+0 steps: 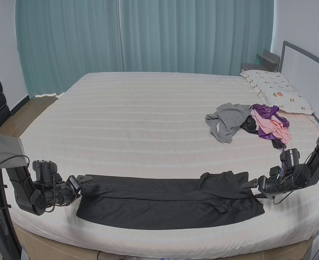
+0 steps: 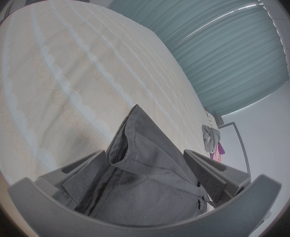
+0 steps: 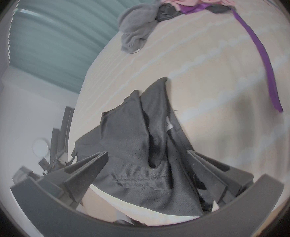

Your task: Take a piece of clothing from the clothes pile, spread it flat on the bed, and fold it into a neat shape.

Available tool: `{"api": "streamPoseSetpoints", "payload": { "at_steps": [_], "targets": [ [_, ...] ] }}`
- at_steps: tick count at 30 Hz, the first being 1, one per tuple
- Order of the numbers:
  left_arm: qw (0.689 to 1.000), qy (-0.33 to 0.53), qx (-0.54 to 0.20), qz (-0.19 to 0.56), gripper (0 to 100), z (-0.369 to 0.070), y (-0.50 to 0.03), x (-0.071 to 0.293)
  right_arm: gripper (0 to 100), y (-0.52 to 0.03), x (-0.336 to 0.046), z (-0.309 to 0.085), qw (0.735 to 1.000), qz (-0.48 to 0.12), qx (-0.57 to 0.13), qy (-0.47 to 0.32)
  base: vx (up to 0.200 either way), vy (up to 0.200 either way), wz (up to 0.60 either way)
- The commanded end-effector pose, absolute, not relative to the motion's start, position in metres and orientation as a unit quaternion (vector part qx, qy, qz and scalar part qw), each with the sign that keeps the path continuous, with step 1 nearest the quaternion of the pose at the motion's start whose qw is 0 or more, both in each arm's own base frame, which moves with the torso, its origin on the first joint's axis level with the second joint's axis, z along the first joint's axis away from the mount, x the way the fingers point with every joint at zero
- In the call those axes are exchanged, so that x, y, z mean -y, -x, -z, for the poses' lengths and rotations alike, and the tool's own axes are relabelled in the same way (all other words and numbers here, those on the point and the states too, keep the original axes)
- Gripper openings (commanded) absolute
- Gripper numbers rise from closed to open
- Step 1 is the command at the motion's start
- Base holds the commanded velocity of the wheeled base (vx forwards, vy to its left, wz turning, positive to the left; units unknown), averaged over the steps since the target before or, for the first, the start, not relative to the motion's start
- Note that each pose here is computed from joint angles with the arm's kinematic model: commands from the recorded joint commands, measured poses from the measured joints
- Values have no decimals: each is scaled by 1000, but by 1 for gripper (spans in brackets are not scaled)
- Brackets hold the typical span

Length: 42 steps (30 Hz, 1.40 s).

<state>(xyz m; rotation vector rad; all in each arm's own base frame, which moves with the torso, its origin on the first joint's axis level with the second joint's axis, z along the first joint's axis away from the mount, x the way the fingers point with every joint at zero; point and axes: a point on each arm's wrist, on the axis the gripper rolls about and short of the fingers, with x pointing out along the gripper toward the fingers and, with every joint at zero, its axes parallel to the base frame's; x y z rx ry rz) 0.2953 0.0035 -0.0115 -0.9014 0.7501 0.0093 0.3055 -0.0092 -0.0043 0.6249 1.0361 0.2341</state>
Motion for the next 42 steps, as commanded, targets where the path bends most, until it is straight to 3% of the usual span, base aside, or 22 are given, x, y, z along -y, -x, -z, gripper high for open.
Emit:
{"api": "streamPoseSetpoints", "payload": {
  "at_steps": [1,17,21,25,32,33,42],
  "targets": [
    [832,426,-354,-5,100,12,-295,-4,100,-298,22,5,805,-75,-483,-334,0,0,0],
    [838,419,-348,-8,100,10,-298,-4,100,-268,22,36,832,-111,-330,-431,0,0,0],
    [842,411,-349,-9,100,8,-297,-2,100,-268,21,36,829,-112,-332,-435,0,0,0],
    [865,365,-344,-8,100,8,-301,-6,100,-268,21,35,829,-113,-331,-436,0,0,0],
    [870,339,-357,0,100,4,-307,-4,100,-268,21,35,829,-113,-332,-437,0,0,0],
    [877,294,-379,10,100,8,-303,-3,100,-267,21,36,828,-112,-333,-436,0,0,0],
    [881,275,-383,32,100,9,-308,9,100,-267,21,37,829,-113,-335,-434,0,0,0]
  ]
}}
